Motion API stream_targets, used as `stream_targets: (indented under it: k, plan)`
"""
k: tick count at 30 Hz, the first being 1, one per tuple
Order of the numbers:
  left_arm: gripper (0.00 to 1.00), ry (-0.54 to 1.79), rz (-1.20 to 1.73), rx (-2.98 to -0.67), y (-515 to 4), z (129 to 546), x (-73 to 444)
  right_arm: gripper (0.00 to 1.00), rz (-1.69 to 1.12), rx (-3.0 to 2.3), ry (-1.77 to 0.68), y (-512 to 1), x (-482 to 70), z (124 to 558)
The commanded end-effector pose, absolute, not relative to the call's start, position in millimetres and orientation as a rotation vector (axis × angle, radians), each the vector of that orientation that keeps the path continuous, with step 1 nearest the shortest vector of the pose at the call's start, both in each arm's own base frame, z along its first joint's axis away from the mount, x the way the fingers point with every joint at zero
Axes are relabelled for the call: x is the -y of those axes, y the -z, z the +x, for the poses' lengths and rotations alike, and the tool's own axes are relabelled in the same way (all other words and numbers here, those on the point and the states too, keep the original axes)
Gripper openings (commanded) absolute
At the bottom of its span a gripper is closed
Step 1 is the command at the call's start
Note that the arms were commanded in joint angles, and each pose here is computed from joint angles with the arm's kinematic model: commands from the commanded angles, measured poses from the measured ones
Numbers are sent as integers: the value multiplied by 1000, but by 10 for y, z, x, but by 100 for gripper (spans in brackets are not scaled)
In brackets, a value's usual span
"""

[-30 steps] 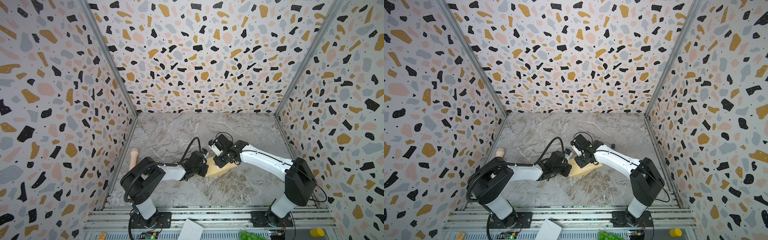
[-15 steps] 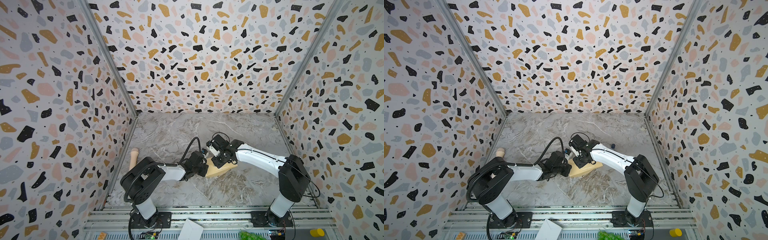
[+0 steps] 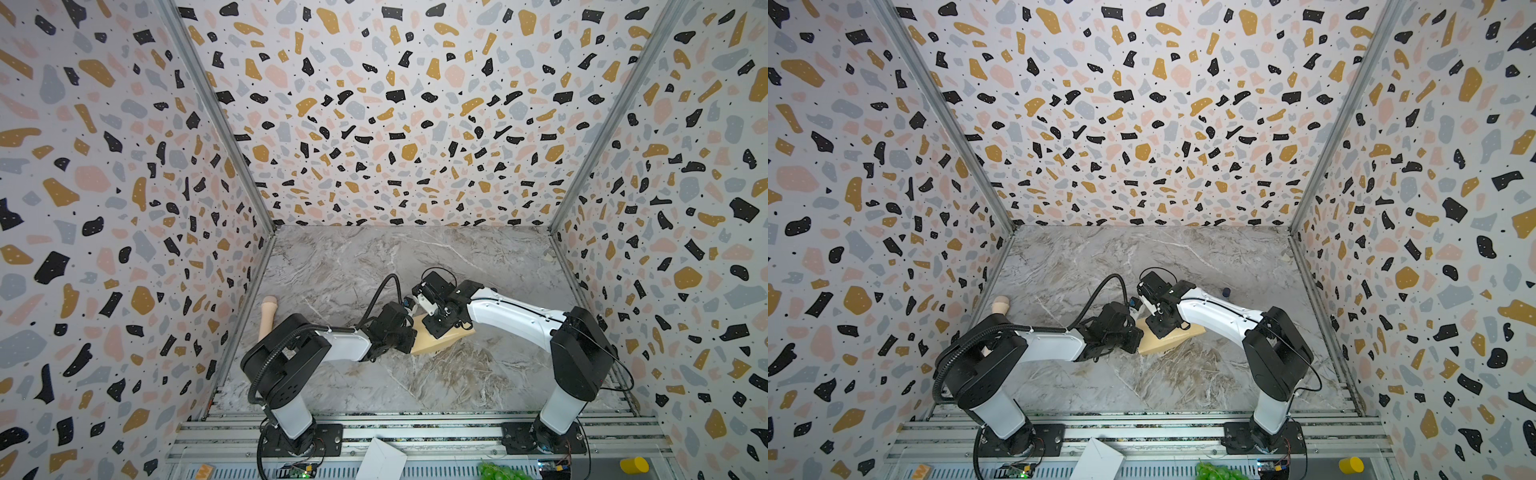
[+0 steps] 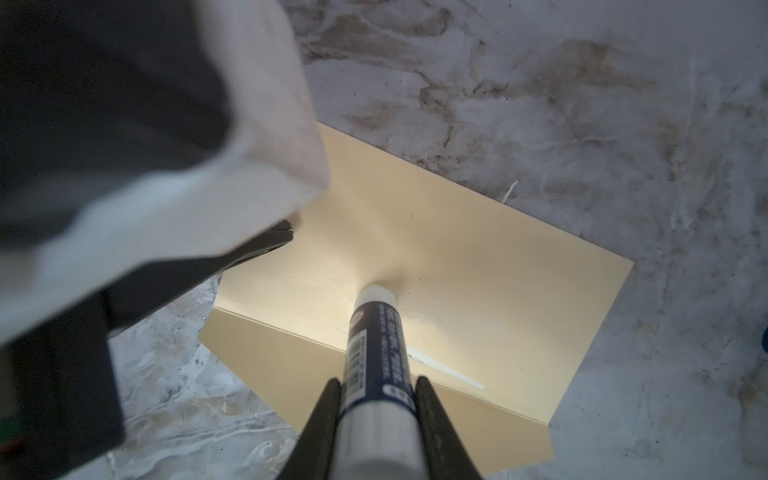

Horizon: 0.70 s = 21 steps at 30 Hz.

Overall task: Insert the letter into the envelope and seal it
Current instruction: 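Rub the glue stick tip along the envelope near the fold with the right gripper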

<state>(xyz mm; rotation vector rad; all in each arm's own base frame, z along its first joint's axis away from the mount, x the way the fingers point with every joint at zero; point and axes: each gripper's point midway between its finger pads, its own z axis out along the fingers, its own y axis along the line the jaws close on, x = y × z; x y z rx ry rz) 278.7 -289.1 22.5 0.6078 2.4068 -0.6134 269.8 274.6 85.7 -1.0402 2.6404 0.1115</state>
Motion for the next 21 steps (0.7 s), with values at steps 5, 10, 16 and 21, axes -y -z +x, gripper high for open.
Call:
stream_targets:
  k: [5, 10, 16, 21]
  plan:
    - [0, 573, 599, -2436, -119, 2800, 2833, 0, -1054, -2632, -50, -907, -2714, 2736]
    - [0, 540, 596, -2451, -115, 2797, 2784, 0, -1062, -2632, -30, -874, -2690, 2746]
    - [0, 508, 595, -2455, -108, 2791, 2731, 0, -1032, -2644, -4, -890, -2620, 2767]
    - [0, 483, 587, -2460, -94, 2810, 2706, 0, -994, -2661, 15, -901, -2525, 2806]
